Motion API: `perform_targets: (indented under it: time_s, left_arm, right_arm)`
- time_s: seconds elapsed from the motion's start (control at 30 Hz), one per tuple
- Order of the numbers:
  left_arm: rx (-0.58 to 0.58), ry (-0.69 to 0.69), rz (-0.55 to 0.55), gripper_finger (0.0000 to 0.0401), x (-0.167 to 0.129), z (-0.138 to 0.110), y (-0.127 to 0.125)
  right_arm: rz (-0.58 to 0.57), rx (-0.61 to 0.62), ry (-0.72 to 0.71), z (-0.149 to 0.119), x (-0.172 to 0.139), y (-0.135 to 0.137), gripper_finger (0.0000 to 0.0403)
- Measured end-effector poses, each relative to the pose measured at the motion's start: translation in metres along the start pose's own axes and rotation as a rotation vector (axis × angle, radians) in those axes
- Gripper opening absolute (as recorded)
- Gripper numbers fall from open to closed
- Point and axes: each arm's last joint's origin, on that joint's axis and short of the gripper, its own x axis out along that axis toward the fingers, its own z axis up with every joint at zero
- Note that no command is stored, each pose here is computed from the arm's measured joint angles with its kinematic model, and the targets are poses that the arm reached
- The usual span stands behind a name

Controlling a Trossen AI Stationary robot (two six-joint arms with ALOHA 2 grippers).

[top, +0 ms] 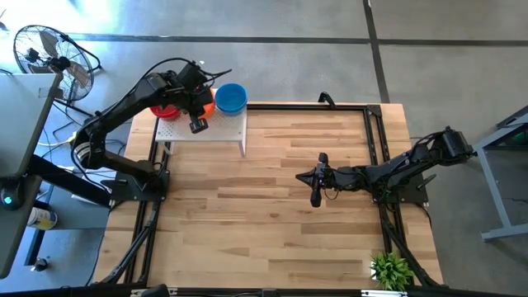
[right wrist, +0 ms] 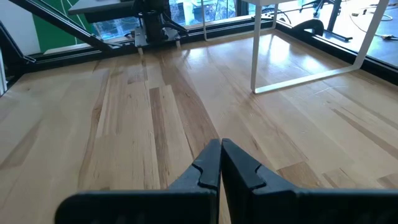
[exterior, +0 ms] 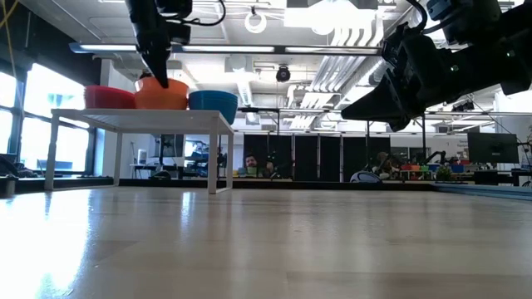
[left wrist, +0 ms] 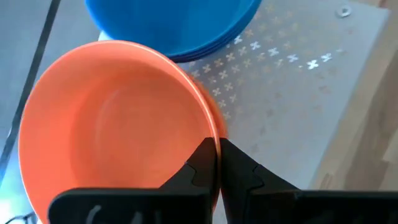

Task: Pick & Place Mini bowls
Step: Stack the orange bowl on top of the other orange bowls on the shelf, then return to Home Position

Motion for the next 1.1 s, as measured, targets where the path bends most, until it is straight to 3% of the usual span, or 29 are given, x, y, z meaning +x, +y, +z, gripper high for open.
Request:
perform_targets:
  time_s: [0.4, 0.6, 0.7, 0.83, 1.0, 1.1]
  left_arm:
    - [-0.015, 0.012, 0.032, 0.0098, -0.001, -0.001, 0.0]
    - [-0.028, -0.075, 0.004, 0.0114, -0.019, -0.007, -0.002]
    - [-0.058, -0.219, -0.078, 0.0109, -0.033, -0.01, -0.006]
    - [-0.037, -0.496, -0.177, 0.0072, -0.034, -0.019, -0.02]
    - [0.012, -0.779, -0.256, 0.0009, -0.008, -0.035, -0.049]
    - [0.03, -0.915, -0.275, 0.0009, 0.013, -0.045, -0.066]
  right_arm:
    - [0.0, -0.001, 0.0, 0.0, 0.0, 0.0, 0.0001]
    - [-0.001, -0.009, 0.004, 0.0, 0.0, 0.0, 0.0001]
    - [-0.002, -0.018, 0.005, -0.001, 0.0, 0.0, 0.0002]
    - [-0.003, -0.029, 0.011, -0.001, 0.0, 0.0, 0.0001]
    - [0.076, -0.039, 0.028, -0.001, 0.0, 0.001, 0.0]
    - [0.138, -0.065, 0.026, 0.003, -0.001, -0.001, 0.0]
